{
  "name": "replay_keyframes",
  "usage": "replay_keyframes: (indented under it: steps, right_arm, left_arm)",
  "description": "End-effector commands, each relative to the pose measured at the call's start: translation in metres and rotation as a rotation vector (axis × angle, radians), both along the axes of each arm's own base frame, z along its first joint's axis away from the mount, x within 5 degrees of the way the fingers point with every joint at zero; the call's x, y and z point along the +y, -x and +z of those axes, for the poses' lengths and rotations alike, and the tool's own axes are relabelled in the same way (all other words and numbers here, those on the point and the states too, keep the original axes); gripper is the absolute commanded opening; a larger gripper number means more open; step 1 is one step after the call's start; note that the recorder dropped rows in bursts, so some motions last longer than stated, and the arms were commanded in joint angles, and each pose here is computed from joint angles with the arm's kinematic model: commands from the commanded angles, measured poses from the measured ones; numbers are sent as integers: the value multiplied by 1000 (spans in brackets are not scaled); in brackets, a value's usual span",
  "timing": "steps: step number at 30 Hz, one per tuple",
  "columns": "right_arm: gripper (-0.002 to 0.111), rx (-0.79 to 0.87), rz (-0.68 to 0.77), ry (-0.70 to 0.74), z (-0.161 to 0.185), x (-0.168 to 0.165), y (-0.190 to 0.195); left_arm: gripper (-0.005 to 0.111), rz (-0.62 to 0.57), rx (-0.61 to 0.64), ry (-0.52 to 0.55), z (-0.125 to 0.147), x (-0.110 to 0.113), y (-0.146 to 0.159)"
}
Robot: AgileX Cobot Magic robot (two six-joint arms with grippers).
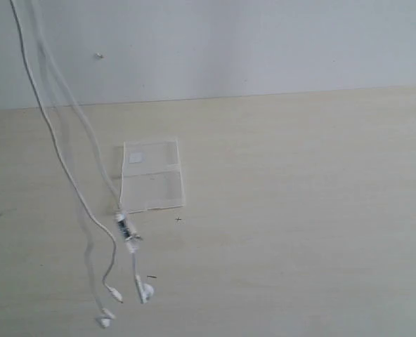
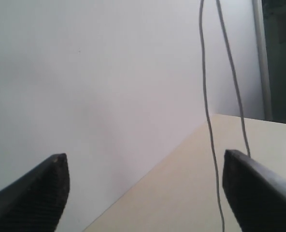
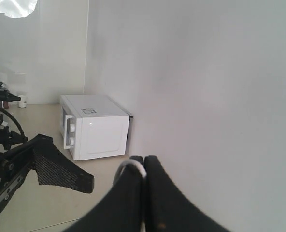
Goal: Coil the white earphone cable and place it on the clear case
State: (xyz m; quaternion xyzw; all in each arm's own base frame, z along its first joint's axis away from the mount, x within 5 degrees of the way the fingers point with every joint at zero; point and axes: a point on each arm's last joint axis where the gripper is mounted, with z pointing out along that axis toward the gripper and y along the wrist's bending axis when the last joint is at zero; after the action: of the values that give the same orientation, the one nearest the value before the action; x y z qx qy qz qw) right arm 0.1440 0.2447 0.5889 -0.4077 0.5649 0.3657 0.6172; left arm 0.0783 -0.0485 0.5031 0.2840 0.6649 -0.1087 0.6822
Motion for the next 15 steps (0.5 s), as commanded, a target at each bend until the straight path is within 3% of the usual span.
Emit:
replay_keyframes:
  steps: [1, 15]
  right_arm:
    - [0, 6, 0, -35, 4, -2, 1]
    - [0, 17, 3, -134, 12, -3, 1]
  left_arm:
    - [83, -30, 38, 20, -2, -2, 2]
    - [82, -125, 118, 30, -7, -10, 5]
